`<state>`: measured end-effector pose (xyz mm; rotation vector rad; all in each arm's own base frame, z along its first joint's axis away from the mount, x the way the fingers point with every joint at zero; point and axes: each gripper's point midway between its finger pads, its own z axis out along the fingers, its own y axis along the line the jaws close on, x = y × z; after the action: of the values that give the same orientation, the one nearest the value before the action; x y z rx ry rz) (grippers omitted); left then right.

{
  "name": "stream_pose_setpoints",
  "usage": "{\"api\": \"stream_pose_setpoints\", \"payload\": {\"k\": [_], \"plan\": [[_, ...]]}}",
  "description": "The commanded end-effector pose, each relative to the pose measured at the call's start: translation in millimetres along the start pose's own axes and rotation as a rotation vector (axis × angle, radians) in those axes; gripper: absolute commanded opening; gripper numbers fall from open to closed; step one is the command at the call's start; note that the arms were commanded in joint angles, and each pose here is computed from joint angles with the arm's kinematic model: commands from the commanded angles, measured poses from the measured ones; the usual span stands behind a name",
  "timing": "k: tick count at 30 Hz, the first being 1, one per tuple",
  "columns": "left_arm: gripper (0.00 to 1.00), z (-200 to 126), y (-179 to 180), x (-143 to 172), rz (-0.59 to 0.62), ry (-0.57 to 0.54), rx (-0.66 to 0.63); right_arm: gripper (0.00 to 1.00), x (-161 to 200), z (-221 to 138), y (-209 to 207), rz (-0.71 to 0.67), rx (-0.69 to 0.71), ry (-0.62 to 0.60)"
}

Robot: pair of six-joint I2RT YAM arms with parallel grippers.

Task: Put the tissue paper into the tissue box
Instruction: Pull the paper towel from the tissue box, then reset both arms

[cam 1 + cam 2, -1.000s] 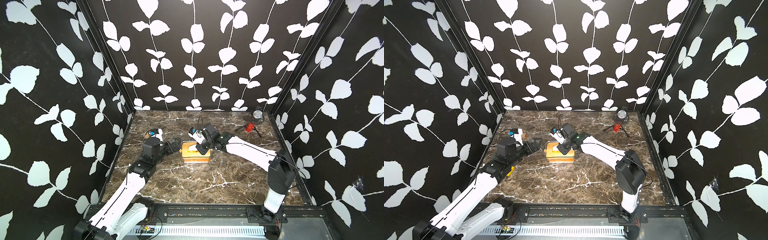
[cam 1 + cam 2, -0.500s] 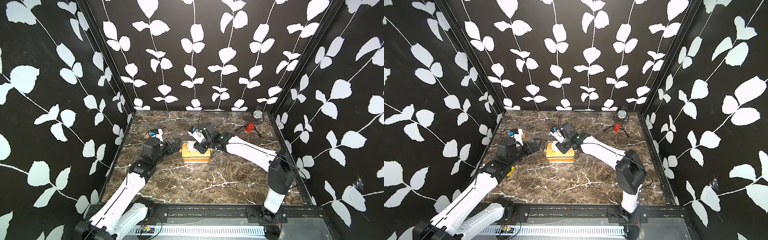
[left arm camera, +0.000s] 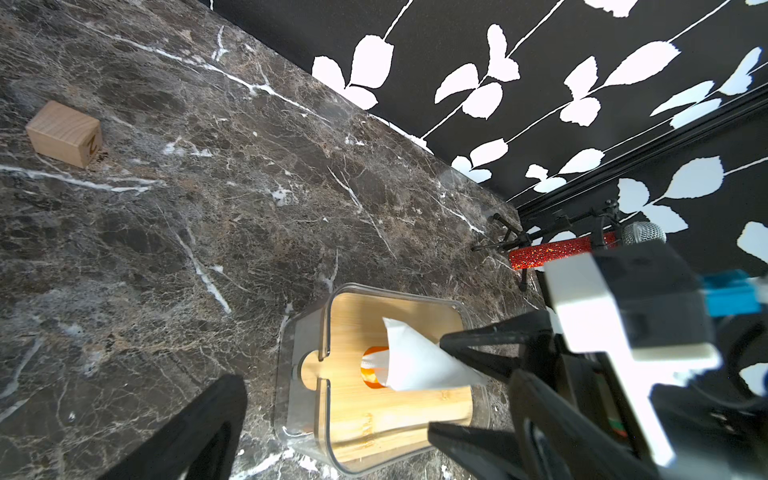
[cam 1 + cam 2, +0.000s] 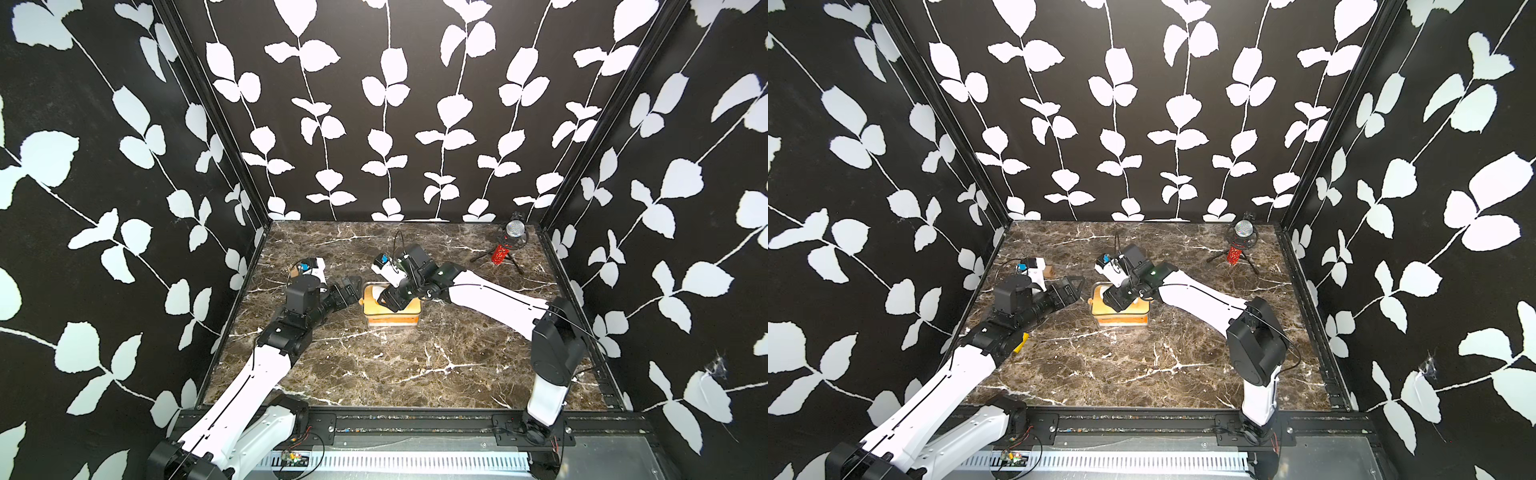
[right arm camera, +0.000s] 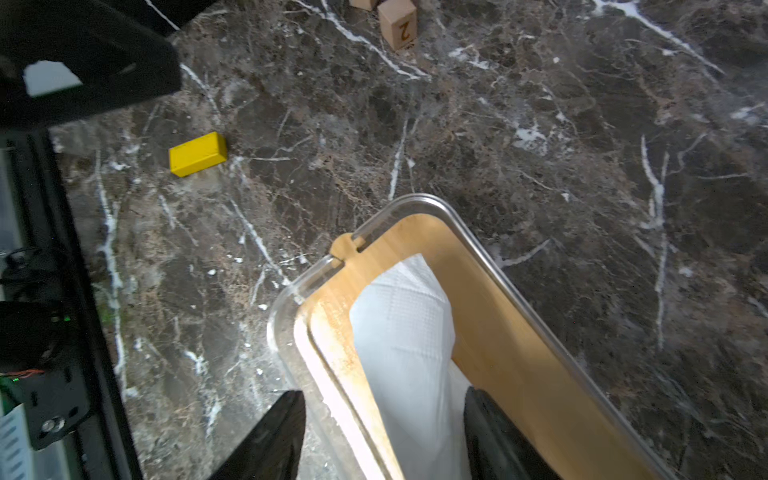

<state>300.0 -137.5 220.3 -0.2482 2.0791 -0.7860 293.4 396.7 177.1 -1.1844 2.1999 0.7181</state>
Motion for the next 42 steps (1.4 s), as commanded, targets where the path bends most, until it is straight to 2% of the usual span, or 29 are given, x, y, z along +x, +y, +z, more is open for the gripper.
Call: {"api": "stream_pose_setpoints", "payload": {"k": [1,7,13,16,21,23,28,31,34,40,42], "plan": [[0.98,-3.6,-0.5,-5.5,0.016,-0.032,0.007,0.64,-40.6,-49.3,23.3,-0.017,-0.054,-0.171],[0.99,-7.0,-3.7,-10.2,0.026,-0.052,0.018,0.68,-60.4,-98.8,23.4,-0.014,0.005,-0.317],[0.99,-9.1,-6.5,-14.7,0.064,-0.064,0.019,0.73,-27.3,-102.7,-3.8,0.126,0.063,-0.301],[0.99,-16.3,1.3,-26.2,0.158,-0.092,-0.066,0.76,-6.0,-116.9,-29.6,0.211,0.138,-0.349],[0.99,-34.2,28.3,-53.4,0.381,-0.223,-0.271,0.83,34.0,-156.4,-75.5,0.354,0.302,-0.439],[0.99,-38.7,34.3,-58.3,0.465,-0.268,-0.309,0.85,54.0,-167.9,-91.4,0.407,0.371,-0.454],[0.99,-50.1,60.3,-66.0,0.533,-0.398,-0.440,0.88,98.0,-167.9,-106.2,0.490,0.424,-0.448],[0.99,-49.1,71.0,-62.3,0.579,-0.415,-0.481,0.90,118.5,-165.2,-110.4,0.513,0.455,-0.448],[0.99,-49.0,87.0,-61.8,0.617,-0.428,-0.569,0.94,136.9,-179.1,-123.5,0.518,0.571,-0.466],[0.99,-40.8,108.7,-67.8,0.674,-0.473,-0.702,1.00,189.7,-236.7,-171.6,0.489,1.050,-0.453],[0.99,-32.0,117.4,-66.7,0.690,-0.461,-0.726,1.00,201.8,-249.0,-182.9,0.472,1.154,-0.456]]}}
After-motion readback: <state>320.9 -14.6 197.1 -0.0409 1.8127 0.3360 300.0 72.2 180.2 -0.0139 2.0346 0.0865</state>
